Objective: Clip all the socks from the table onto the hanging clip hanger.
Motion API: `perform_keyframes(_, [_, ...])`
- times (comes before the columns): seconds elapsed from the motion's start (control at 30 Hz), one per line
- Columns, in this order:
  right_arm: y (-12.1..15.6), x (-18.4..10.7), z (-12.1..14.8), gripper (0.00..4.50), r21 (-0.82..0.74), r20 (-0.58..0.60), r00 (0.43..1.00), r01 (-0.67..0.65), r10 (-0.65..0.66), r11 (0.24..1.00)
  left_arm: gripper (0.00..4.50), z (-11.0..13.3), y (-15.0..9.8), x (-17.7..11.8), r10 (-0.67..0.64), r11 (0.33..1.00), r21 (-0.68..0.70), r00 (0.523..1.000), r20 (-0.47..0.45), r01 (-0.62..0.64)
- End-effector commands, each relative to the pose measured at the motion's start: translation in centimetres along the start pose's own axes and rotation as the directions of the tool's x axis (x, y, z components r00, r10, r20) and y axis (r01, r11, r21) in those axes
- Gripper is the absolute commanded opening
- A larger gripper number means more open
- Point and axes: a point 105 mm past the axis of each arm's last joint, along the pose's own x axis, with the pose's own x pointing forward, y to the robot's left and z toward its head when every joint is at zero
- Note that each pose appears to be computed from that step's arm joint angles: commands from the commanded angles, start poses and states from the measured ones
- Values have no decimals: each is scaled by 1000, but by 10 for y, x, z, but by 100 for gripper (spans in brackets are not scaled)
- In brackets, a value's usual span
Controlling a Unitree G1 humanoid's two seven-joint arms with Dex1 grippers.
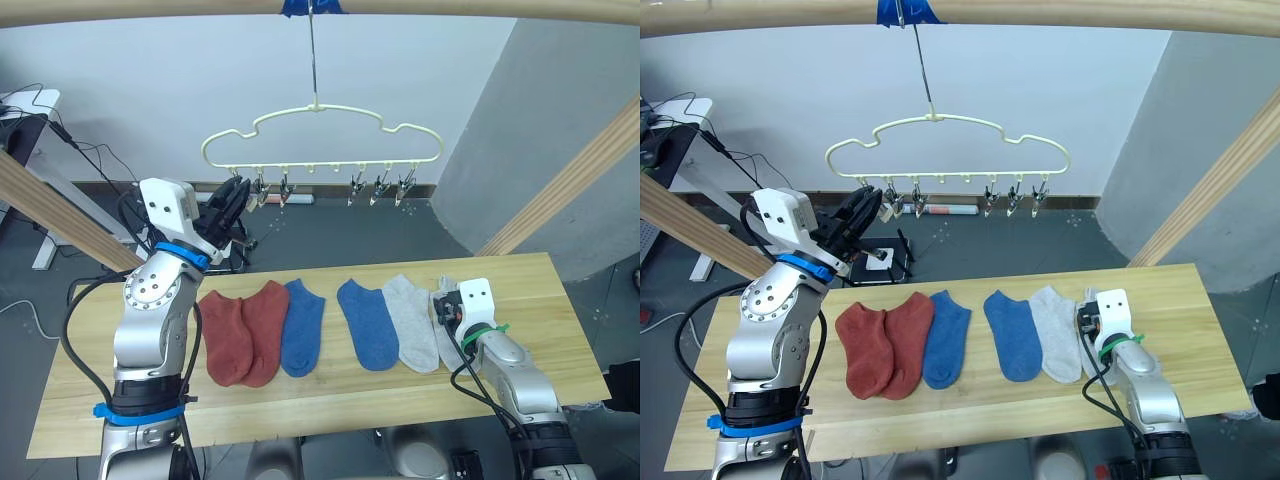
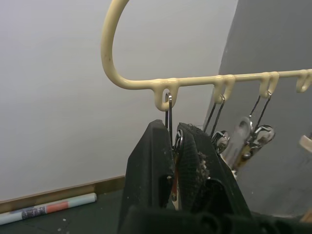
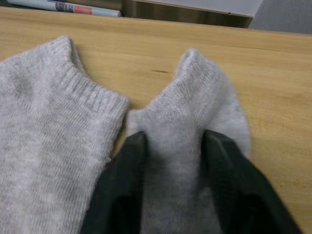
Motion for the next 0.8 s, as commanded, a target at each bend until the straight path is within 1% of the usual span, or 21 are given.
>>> perform_keyframes(0.03, [-14,-8,-27,38,9,-92,995,44,-43,999,11,17,0,-6,-44,999,-9,999,26,44])
perform_keyframes(0.07, [-15,-9,-26,6,9,-90,995,47,-46,999,11,17,1,-7,-51,998,-22,999,19,51])
perform_keyframes(0.1, [-16,-10,-25,0,5,-84,995,45,-45,999,11,18,0,-7,-65,997,-35,998,13,65])
perform_keyframes(0.23, [-10,-15,-2,0,-92,4,1000,-13,13,996,11,22,-5,-8,-120,988,-94,993,-5,119])
perform_keyframes(0.27, [-1,-19,17,0,-172,57,995,-67,78,983,11,24,-5,-9,-132,984,-120,991,-10,129])
perform_keyframes(0.3, [13,-26,40,0,-277,114,978,-138,175,951,11,26,-5,-10,-145,978,-153,989,-16,141])
perform_keyframes(0.37, [38,-39,69,0,-422,165,932,-228,322,877,11,29,-5,-12,-160,969,-195,987,-22,153])
perform_keyframes(0.43, [62,-48,89,0,-496,178,881,-304,438,813,11,32,-4,-12,-166,957,-243,986,-24,155])
perform_keyframes(0.57, [91,-58,106,0,-538,169,818,-391,549,747,11,35,-5,-13,-187,940,-296,982,-33,169])
perform_keyframes(0.67, [126,-63,123,0,-595,165,742,-451,650,665,11,36,-8,-13,-201,929,-325,979,-35,179])
perform_keyframes(0.73, [140,-62,131,0,-634,161,712,-456,683,625,11,37,-9,-13,-201,924,-338,979,-35,177])
perform_keyframes(0.8, [150,-58,137,0,-652,155,697,-460,700,603,11,37,-11,-13,-205,921,-345,978,-34,181])
